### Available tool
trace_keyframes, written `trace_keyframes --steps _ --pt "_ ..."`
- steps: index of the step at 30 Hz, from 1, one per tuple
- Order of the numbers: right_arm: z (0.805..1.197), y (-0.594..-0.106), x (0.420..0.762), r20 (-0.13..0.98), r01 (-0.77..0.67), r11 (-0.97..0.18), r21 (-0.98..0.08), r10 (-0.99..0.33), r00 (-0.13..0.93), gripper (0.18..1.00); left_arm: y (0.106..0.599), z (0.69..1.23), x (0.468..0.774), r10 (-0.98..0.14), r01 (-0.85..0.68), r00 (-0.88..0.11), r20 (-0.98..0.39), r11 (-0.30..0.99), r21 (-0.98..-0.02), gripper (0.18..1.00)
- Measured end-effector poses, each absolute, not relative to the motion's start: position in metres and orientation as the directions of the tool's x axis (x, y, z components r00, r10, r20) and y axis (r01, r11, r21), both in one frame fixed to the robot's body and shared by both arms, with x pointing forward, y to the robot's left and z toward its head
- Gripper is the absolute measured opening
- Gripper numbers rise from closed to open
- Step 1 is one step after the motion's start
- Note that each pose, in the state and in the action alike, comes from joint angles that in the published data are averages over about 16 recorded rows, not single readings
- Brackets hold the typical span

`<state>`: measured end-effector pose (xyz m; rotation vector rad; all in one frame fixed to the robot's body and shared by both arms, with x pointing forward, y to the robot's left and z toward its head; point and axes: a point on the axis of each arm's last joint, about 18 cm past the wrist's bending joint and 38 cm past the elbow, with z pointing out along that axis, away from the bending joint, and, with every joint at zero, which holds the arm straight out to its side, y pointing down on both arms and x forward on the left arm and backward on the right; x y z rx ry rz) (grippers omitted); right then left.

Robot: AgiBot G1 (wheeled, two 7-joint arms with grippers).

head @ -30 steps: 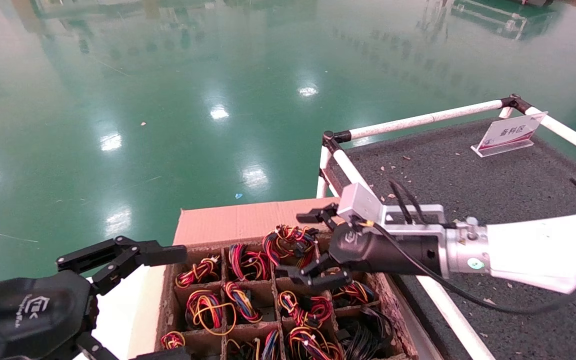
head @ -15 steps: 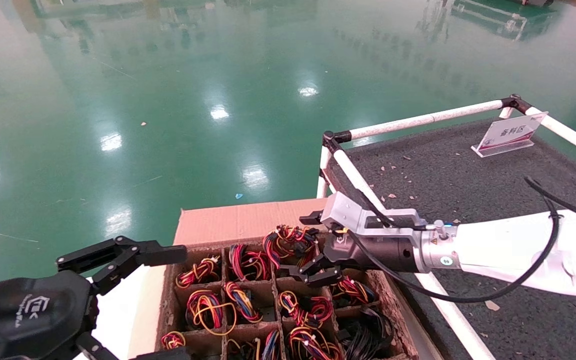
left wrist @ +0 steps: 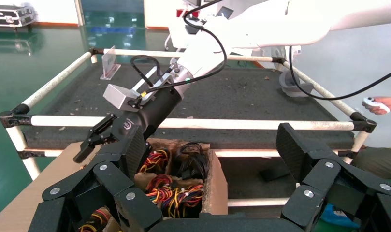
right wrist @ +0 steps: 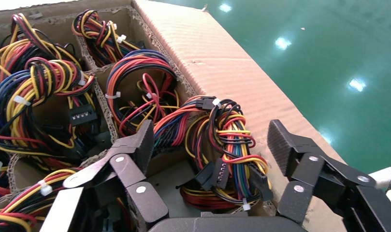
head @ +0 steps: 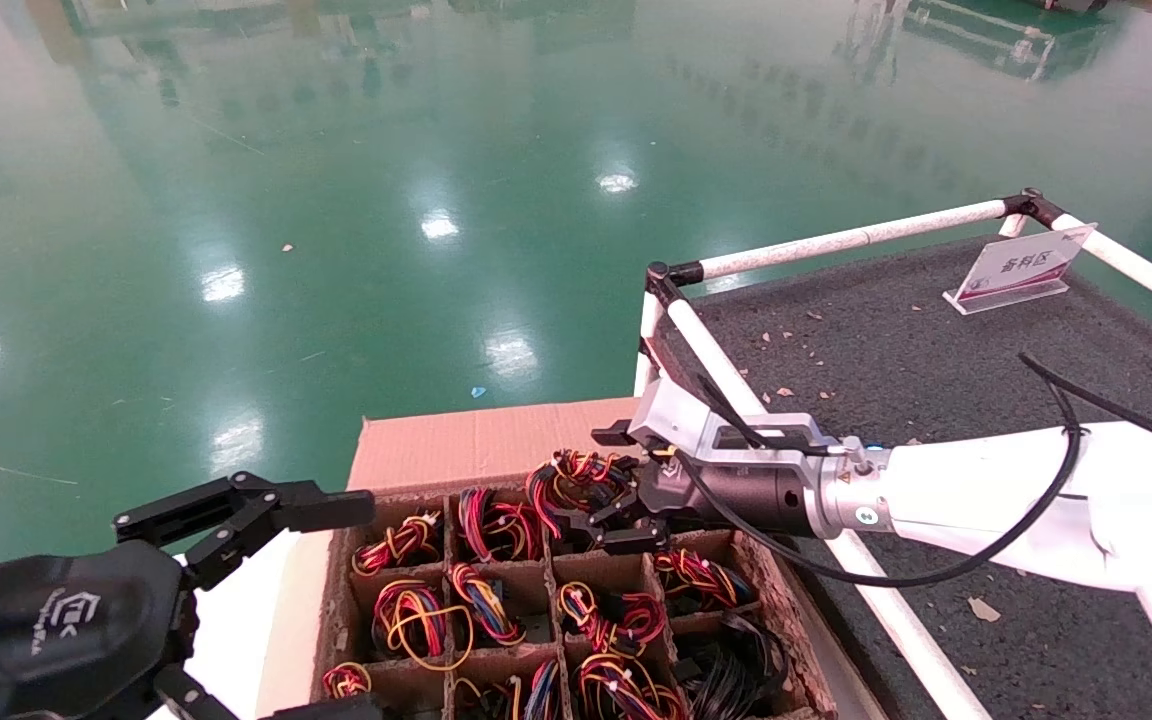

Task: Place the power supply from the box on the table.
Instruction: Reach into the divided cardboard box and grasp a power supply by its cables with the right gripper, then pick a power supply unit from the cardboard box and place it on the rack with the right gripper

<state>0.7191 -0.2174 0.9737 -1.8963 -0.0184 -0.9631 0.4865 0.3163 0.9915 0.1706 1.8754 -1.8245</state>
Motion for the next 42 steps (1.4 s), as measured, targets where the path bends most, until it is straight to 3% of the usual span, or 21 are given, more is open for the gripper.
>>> trace_keyframes --steps 6,27,34,42 --pt "0.972 -0.218 0.721 0.623 0.390 -0.531 -0.752 -0.381 0.683 0.814 0.316 0.991 0.486 -0.259 0.432 -0.860 -0.440 0.088 -0.897 1.001" --pt "0.970 -0.220 0.717 0.599 0.386 -0.502 -0.774 -0.385 0.702 0.346 0.316 0.991 0.486 -0.259 0.432 -0.860 -0.440 0.088 -0.897 1.001" --pt "0.995 -0.223 0.706 0.593 0.421 -0.446 -0.790 -0.381 0.709 0.272 0.316 0.991 0.486 -0.259 0.432 -0.860 -0.440 0.088 -0.897 1.001" --pt "1.052 -0.235 0.684 0.600 0.489 -0.353 -0.798 -0.392 0.697 0.238 0.316 0.991 0.486 -0.259 0.432 -0.860 -0.440 0.088 -0.897 1.001"
